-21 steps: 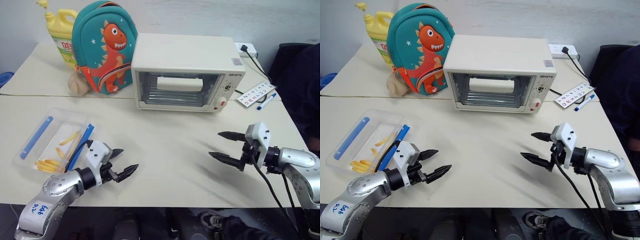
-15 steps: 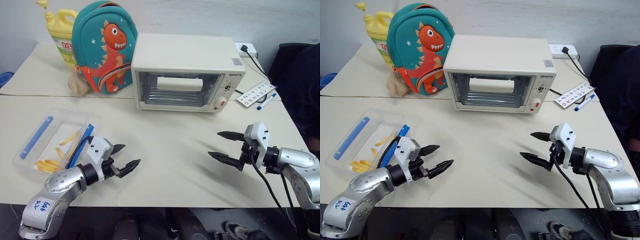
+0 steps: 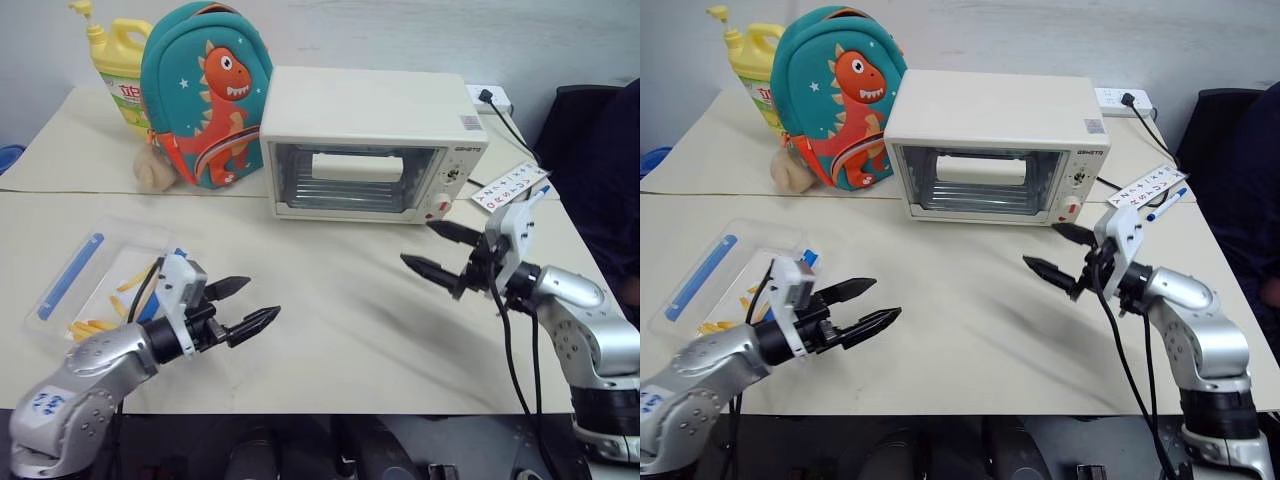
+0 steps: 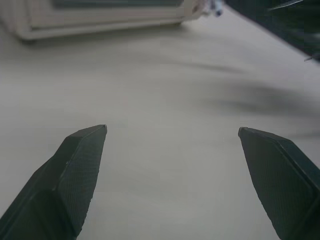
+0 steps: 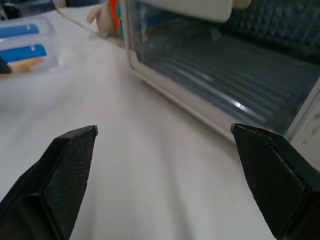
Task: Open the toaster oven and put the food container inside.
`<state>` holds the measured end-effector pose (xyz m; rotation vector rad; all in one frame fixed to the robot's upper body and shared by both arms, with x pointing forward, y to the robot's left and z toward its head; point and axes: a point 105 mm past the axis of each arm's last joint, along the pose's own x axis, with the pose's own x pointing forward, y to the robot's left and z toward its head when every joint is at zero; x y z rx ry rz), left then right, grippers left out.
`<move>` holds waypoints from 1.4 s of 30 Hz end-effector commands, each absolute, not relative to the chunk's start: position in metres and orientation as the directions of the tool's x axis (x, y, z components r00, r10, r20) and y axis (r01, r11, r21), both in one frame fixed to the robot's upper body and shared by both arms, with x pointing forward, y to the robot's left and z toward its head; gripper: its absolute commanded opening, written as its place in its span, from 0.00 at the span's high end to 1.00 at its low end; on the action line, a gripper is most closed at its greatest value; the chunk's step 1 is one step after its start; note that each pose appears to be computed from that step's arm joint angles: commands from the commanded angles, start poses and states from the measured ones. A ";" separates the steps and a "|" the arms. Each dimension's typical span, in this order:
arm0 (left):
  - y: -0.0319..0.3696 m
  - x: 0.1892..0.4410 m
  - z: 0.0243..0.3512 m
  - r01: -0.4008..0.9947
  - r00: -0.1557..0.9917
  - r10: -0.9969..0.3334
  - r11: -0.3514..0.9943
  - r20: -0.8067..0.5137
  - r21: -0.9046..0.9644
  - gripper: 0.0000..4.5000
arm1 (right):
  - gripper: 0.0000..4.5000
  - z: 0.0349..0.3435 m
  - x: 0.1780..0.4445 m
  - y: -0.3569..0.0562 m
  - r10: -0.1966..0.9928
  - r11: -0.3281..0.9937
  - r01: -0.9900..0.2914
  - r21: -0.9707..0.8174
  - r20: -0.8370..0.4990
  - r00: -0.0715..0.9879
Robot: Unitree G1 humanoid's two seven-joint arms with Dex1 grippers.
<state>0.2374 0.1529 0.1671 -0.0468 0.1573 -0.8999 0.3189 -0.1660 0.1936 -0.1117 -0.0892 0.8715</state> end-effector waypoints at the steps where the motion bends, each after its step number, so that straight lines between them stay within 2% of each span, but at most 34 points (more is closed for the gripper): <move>1: 0.155 0.227 0.212 0.833 0.552 -0.834 0.552 -0.022 -0.046 0.00 | 0.01 0.215 0.334 -0.164 0.754 0.657 -0.742 -0.133 0.112 0.648; 6: 0.164 0.225 0.248 0.860 0.510 -0.859 0.508 -0.034 0.053 0.00 | 0.01 0.226 0.359 -0.151 0.757 0.654 -0.746 -0.130 0.138 0.639; 12: 0.169 0.233 0.266 0.849 0.523 -0.849 0.512 -0.069 0.134 0.00 | 0.01 0.234 0.371 -0.130 0.798 0.602 -0.783 -0.156 0.151 0.584; 15: 0.169 0.241 0.267 0.830 0.552 -0.831 0.538 -0.074 0.147 0.00 | 0.01 0.240 0.365 -0.115 0.845 0.533 -0.826 -0.182 0.165 0.509; 19: 0.167 0.252 0.264 0.824 0.561 -0.824 0.545 -0.081 0.158 0.00 | 0.01 0.240 0.342 -0.098 0.913 0.403 -0.893 -0.199 0.157 0.377; 21: 0.175 0.272 0.266 0.775 0.628 -0.775 0.614 -0.070 0.150 0.00 | 0.01 0.234 0.334 -0.097 0.925 0.376 -0.904 -0.204 0.139 0.353; 24: 0.188 0.306 0.277 0.696 0.716 -0.697 0.707 -0.041 0.124 0.14 | 0.00 0.227 0.322 -0.096 0.934 0.355 -0.912 -0.206 0.126 0.335; 30: 0.167 0.340 0.293 0.738 0.665 -0.744 0.643 -0.060 0.202 0.56 | 0.00 0.212 0.307 -0.097 0.932 0.361 -0.914 -0.184 0.107 0.346; 36: 0.140 0.371 0.295 0.805 0.579 -0.806 0.542 -0.121 0.242 0.98 | 0.00 0.207 0.298 -0.096 0.918 0.394 -0.904 -0.169 0.130 0.375; 42: 0.120 0.367 0.277 0.899 0.414 -0.876 0.351 -0.248 0.263 0.99 | 0.00 0.204 0.296 -0.101 0.884 0.464 -0.871 -0.161 0.142 0.445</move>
